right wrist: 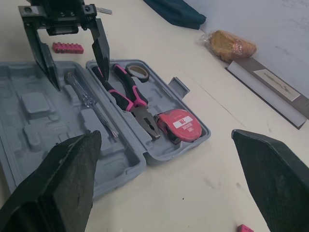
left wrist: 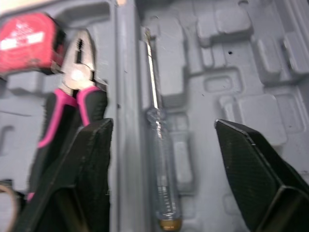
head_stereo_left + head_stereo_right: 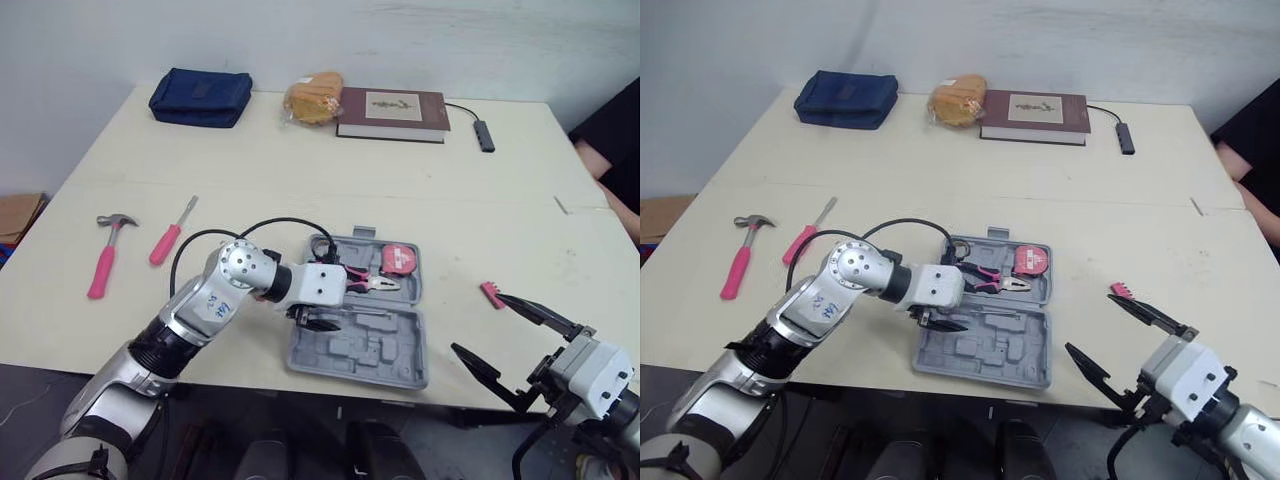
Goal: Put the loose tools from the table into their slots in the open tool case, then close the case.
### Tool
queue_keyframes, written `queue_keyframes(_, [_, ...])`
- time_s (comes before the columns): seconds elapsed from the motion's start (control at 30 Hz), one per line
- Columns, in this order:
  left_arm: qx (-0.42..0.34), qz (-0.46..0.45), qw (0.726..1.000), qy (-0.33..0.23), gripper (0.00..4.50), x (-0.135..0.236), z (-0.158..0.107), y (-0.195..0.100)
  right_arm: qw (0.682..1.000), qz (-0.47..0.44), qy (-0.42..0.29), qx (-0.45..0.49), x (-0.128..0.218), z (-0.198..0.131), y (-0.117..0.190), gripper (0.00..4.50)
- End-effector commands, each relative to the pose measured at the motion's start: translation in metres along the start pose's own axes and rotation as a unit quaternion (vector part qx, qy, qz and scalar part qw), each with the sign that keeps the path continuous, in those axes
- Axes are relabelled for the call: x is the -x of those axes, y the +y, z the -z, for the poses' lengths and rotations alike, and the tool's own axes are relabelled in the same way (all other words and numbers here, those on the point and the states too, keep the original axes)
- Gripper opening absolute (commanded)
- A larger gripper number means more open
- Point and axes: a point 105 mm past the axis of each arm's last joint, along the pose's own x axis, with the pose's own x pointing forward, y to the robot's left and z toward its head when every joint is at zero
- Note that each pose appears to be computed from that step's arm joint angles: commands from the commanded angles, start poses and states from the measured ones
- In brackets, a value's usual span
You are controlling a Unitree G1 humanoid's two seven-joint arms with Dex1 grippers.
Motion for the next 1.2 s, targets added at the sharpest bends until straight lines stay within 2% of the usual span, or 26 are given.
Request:
queue_keyframes(0.03, [-0.026,-0.023,0.997,-0.069,3.32,0.008,-0.024,0.008,1.0,-0.007,-0.018,0.011,-0.002,-0.011,0.002,4.5])
queue_keyframes(0.07, [-0.026,-0.035,0.995,-0.092,3.32,0.009,-0.027,0.011,1.0,-0.006,-0.017,0.01,-0.002,-0.011,0.002,4.5])
queue_keyframes(0.17, [-0.01,-0.037,0.989,-0.144,2.63,0.011,-0.031,0.013,1.0,-0.006,-0.016,0.008,-0.002,-0.01,0.003,4.5])
queue_keyframes(0.23, [0.015,-0.03,0.985,-0.17,1.67,0.008,-0.024,0.01,1.0,-0.005,-0.017,0.006,-0.003,-0.009,0.003,4.5])
queue_keyframes(0.3, [0.039,-0.022,0.984,-0.172,0.68,0.0,-0.014,0.002,1.0,-0.005,-0.016,0.0,-0.003,-0.007,0.005,4.5])
queue_keyframes(0.33, [0.053,-0.027,0.984,-0.17,0.25,-0.004,-0.011,0.001,1.0,-0.005,-0.015,-0.002,-0.003,-0.006,0.006,4.5])
queue_keyframes(0.37, [0.062,-0.03,0.984,-0.161,0.03,-0.008,-0.006,-0.001,1.0,-0.005,-0.015,-0.002,-0.003,-0.005,0.006,4.5])
queue_keyframes(0.57, [0.09,-0.024,0.988,-0.123,0.03,-0.018,0.013,-0.01,1.0,0.0,-0.014,-0.002,-0.003,-0.004,0.005,4.5])
queue_keyframes(0.83, [0.092,-0.047,0.989,-0.104,0.03,-0.021,0.015,0.001,1.0,0.006,-0.009,-0.005,0.0,-0.003,0.006,4.5])
queue_keyframes(1.03, [0.126,-0.034,0.987,-0.094,0.03,-0.026,0.019,-0.005,1.0,0.007,-0.007,-0.005,0.001,-0.002,0.006,4.5])
queue_keyframes(1.2, [0.144,-0.03,0.987,-0.063,0.03,-0.031,0.025,-0.008,1.0,0.012,-0.003,-0.005,0.003,-0.001,0.005,4.5])
